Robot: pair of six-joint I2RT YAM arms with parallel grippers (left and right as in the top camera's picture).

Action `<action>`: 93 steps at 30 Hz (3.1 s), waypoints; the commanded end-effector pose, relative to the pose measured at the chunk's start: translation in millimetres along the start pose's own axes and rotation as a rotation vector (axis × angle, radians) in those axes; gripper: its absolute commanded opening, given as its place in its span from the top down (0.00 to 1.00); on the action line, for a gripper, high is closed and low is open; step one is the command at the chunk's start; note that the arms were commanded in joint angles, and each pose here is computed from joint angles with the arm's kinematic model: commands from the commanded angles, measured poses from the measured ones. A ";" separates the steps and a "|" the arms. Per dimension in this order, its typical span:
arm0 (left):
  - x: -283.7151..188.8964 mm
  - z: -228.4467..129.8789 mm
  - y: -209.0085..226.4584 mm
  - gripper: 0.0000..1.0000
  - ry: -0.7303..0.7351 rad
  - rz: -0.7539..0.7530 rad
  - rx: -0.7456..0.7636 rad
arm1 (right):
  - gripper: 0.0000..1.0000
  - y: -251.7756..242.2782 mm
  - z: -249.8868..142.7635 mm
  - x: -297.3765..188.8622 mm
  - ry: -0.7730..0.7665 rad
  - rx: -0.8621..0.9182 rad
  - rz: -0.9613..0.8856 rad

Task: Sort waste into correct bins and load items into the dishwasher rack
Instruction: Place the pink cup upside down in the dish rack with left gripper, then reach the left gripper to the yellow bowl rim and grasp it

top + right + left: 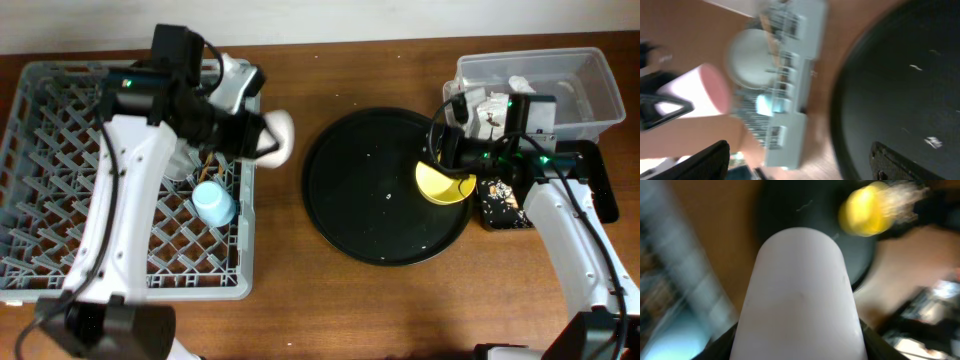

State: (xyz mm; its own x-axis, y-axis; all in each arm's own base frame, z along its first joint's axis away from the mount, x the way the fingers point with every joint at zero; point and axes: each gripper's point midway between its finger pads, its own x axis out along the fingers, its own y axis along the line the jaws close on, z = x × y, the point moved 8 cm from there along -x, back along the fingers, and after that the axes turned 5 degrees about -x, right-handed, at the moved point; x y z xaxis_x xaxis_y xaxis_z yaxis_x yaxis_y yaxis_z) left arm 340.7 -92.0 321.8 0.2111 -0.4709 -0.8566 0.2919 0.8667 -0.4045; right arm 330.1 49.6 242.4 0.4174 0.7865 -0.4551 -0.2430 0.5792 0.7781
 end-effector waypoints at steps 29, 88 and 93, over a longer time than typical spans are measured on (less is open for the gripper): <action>79.5 -119.4 86.5 0.68 0.346 0.576 -0.448 | 0.09 -33.7 -16.0 -7.0 0.048 -0.019 -0.378; 244.1 -8.4 -178.2 0.21 -0.130 -0.079 0.502 | 0.10 -1.6 14.5 -163.1 -0.160 0.138 -0.689; 285.7 -10.8 -183.6 0.23 -0.180 0.103 0.529 | 0.10 -1.4 8.1 -162.1 -0.113 0.120 -0.690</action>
State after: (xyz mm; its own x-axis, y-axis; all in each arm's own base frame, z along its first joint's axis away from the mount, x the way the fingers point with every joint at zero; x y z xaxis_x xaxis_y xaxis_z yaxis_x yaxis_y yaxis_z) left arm 319.3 -382.1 163.5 0.3063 -0.5251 -0.7940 0.7227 0.6711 -0.1651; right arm 271.6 -79.0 314.2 0.5253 0.2355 -0.8177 0.2333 0.8843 0.4045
